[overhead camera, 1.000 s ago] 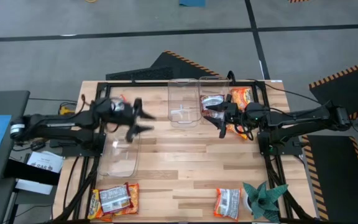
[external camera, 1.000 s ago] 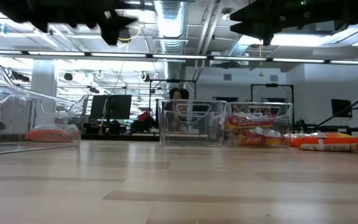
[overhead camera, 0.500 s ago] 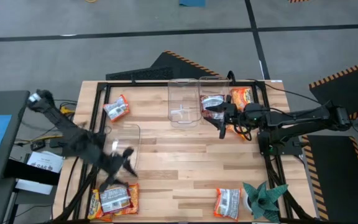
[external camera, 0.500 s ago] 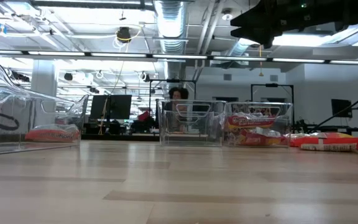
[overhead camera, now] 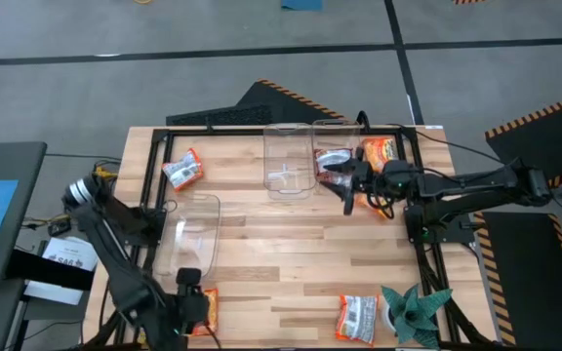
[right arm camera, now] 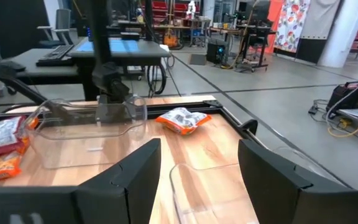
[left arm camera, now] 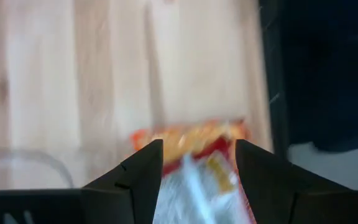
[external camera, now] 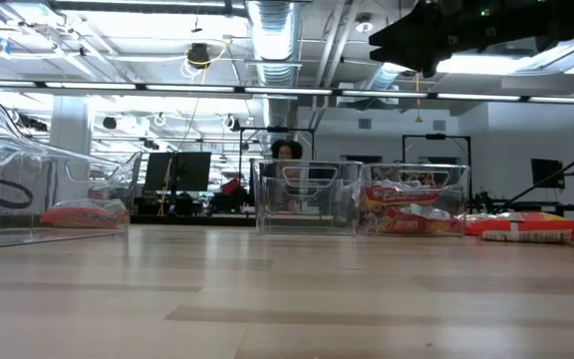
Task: Sort Maruchan noodles
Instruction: Put the red noodle pack into the top right transparent bin
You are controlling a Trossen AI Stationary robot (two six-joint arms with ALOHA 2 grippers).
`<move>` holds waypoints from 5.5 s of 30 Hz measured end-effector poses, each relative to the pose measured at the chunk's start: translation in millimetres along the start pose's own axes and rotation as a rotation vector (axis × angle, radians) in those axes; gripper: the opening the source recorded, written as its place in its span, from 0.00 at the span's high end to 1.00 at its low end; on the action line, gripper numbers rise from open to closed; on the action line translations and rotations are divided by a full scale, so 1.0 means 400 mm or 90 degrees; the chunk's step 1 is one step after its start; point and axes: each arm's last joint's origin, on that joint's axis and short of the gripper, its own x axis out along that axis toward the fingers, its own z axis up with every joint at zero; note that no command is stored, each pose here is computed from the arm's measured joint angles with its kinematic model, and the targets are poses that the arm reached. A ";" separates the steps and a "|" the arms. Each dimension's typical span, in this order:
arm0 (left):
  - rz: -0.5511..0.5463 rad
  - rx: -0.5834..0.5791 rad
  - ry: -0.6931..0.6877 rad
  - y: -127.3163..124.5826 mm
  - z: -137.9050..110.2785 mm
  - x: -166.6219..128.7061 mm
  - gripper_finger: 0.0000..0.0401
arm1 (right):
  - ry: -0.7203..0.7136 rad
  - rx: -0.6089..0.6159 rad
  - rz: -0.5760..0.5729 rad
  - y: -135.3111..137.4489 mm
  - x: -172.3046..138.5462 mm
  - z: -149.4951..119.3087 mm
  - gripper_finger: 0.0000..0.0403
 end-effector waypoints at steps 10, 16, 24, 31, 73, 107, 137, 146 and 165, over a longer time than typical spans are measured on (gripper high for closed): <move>0.024 -0.183 0.112 -0.075 0.040 0.000 0.53 | 0.002 -0.017 -0.041 -0.034 0.004 -0.001 0.41; 0.115 -0.244 0.170 -0.055 -0.021 0.028 0.53 | 0.003 -0.019 -0.065 -0.054 0.006 -0.002 0.41; 0.105 -0.286 0.186 -0.051 -0.067 0.091 0.53 | -0.016 -0.040 -0.093 -0.076 0.007 0.007 0.41; 0.100 -0.312 0.144 -0.054 -0.088 0.120 0.53 | -0.049 -0.038 -0.111 -0.090 0.006 0.019 0.41; 0.101 0.006 -0.043 0.033 0.067 -0.085 1.00 | -0.060 -0.016 -0.088 -0.073 0.006 0.023 0.41; 0.087 0.168 -0.502 0.461 0.005 0.025 1.00 | 0.057 0.084 0.347 0.115 0.031 -0.047 0.41; 0.067 -0.003 -0.604 0.505 0.002 -0.012 1.00 | 0.309 0.005 0.555 0.672 0.350 -0.240 0.98; 0.057 -0.015 -0.606 0.476 -0.006 -0.015 1.00 | 0.391 -0.005 0.593 0.729 0.402 -0.286 0.98; 0.088 -0.018 -0.606 0.477 -0.007 -0.015 1.00 | 0.693 -0.246 0.179 0.549 0.368 -0.231 0.98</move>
